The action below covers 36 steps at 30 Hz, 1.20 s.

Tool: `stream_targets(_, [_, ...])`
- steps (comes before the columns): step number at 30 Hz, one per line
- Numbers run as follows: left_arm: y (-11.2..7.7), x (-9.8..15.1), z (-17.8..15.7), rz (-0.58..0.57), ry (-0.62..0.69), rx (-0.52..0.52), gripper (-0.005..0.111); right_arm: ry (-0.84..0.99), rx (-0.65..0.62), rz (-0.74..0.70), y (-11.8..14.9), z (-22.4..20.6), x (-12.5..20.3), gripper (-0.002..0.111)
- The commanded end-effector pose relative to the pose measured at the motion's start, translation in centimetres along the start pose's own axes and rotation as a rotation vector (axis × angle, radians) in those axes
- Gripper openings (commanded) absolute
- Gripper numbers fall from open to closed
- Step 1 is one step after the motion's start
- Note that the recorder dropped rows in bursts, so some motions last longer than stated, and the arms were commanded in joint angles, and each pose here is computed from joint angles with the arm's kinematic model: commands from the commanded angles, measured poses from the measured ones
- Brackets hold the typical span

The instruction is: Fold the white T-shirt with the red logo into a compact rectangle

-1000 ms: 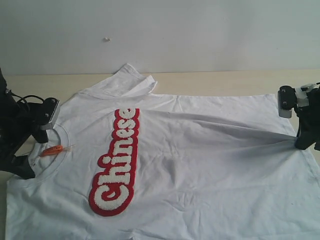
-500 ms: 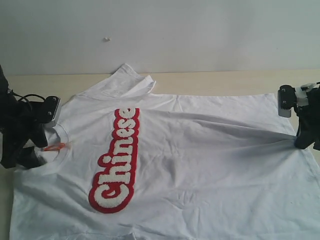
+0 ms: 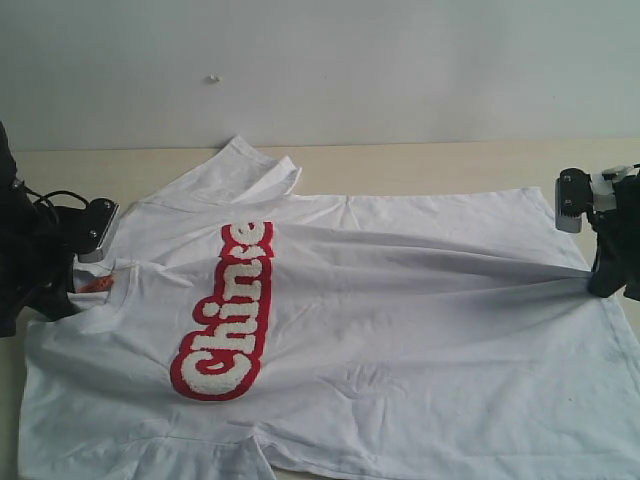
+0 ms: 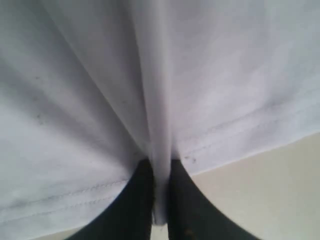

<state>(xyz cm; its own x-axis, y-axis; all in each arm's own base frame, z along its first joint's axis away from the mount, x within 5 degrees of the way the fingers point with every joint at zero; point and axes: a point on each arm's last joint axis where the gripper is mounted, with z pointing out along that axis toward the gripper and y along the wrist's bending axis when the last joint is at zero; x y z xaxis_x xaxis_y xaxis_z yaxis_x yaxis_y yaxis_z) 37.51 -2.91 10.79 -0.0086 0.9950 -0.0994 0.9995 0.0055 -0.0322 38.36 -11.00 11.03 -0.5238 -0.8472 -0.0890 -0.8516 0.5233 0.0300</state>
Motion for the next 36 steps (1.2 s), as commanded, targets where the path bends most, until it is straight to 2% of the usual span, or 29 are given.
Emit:
stream_targets(1, [-1.0,0.7,1.7,0.024,0.055,0.109,0.000,0.015,-0.039,-0.031,0.2,0.9,0.3,0.000])
stream_targets(8, [-0.7,0.4,-0.6,0.022,0.044,0.015,0.000,-0.008,0.006,-0.038,0.1,-1.1,-0.1,0.000])
stream_targets(17, [-0.5,0.0,-5.3,0.003,0.039,-0.165,0.000,-0.119,0.173,-0.027,0.4,-8.1,-1.2,0.000])
stream_targets(23, [-0.9,-0.3,-9.3,-0.065,0.030,-0.319,0.000,-0.150,0.272,-0.021,1.4,-12.3,-1.4,0.000])
stream_targets(31, [-2.6,0.2,-15.2,-0.200,0.079,-0.513,0.000,-0.262,0.353,0.006,3.5,-17.0,-2.0,0.000])
stream_targets(33, [-3.7,0.5,-17.7,-0.271,0.092,-0.599,0.000,-0.309,0.393,0.011,4.5,-19.0,-2.2,0.000])
stream_targets(36, [-4.9,0.4,-20.0,-0.308,0.077,-0.672,0.000,-0.391,0.436,0.034,5.7,-21.2,-2.6,0.000])
